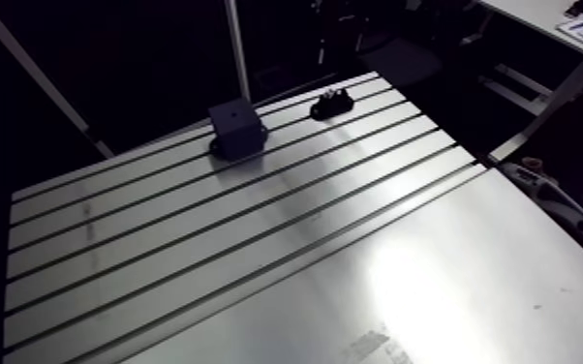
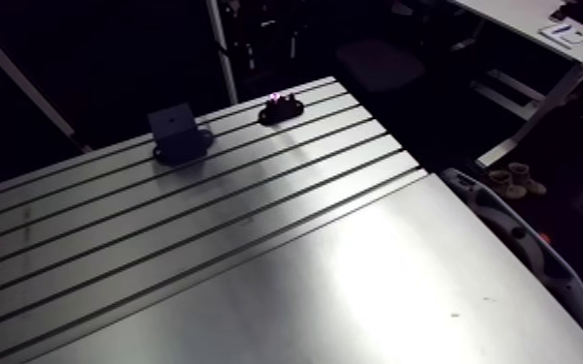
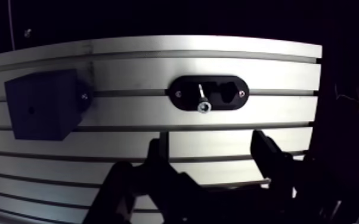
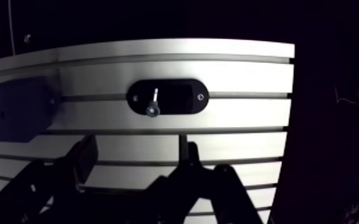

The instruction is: Pick up the M10 bolt and insert it into the hole until fully seated.

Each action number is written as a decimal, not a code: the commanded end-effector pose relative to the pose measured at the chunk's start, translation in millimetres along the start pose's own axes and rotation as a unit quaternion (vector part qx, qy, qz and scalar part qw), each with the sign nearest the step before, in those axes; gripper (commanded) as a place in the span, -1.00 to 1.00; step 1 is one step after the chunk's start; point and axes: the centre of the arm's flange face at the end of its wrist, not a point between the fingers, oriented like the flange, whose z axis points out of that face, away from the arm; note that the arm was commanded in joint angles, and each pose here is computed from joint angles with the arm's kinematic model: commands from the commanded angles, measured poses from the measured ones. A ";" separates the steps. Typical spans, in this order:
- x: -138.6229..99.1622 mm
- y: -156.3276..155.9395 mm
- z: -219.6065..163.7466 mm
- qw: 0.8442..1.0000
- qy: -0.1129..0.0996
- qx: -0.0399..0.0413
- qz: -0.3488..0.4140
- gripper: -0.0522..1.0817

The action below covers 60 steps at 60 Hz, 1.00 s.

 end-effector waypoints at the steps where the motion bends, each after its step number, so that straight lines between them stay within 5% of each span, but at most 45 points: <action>1: 1.1 2.1 14.5 1.000 -0.010 0.003 0.009 -0.29; 28: 5.8 3.4 31.2 1.000 -0.011 0.000 0.009 -0.05; 60: 6.7 5.7 48.0 1.000 -0.016 0.002 0.010 0.00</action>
